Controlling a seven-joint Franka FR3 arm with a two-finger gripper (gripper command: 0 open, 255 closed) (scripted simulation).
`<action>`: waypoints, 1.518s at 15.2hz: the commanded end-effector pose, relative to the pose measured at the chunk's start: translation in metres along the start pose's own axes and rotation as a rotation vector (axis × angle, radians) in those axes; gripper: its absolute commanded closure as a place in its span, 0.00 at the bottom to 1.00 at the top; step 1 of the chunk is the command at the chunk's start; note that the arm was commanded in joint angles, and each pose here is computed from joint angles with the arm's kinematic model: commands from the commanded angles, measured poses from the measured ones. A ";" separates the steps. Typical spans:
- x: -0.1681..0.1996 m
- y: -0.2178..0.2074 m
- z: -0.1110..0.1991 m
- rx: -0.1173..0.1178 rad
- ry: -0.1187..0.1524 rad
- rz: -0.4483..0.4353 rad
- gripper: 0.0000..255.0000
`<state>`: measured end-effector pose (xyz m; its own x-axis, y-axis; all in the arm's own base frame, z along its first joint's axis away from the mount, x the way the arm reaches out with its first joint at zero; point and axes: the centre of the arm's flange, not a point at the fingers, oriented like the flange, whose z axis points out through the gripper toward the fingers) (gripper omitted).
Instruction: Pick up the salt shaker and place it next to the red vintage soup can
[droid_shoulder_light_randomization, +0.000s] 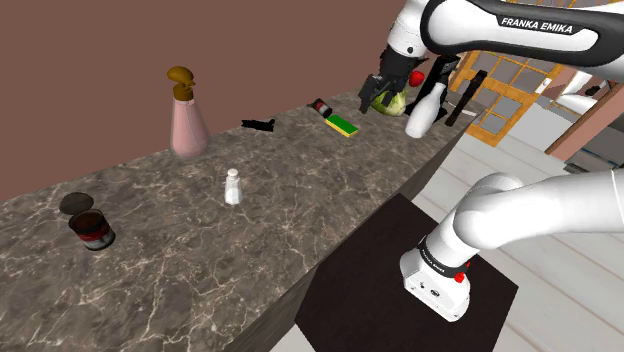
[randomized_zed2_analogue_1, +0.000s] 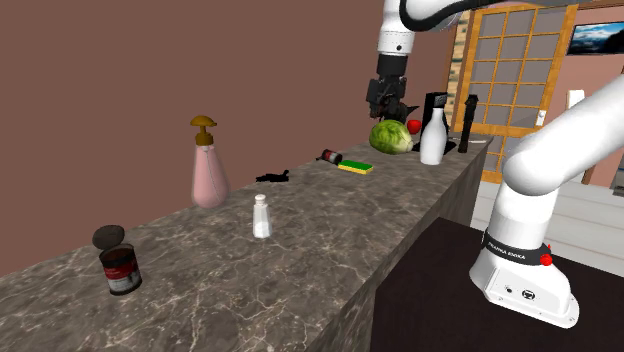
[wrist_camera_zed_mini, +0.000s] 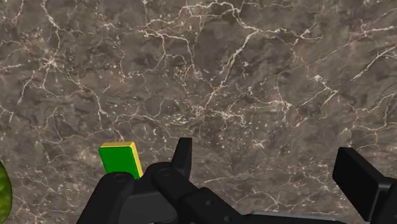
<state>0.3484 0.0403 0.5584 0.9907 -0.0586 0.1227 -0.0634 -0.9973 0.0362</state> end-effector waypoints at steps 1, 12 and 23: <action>0.001 -0.024 0.015 0.013 0.008 -0.011 0.00; 0.023 -0.137 0.086 0.082 0.049 -0.074 0.00; 0.041 -0.256 0.149 0.152 0.089 -0.138 0.00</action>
<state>0.4234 0.2734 0.4126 0.9751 0.0715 0.2101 0.0907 -0.9924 -0.0831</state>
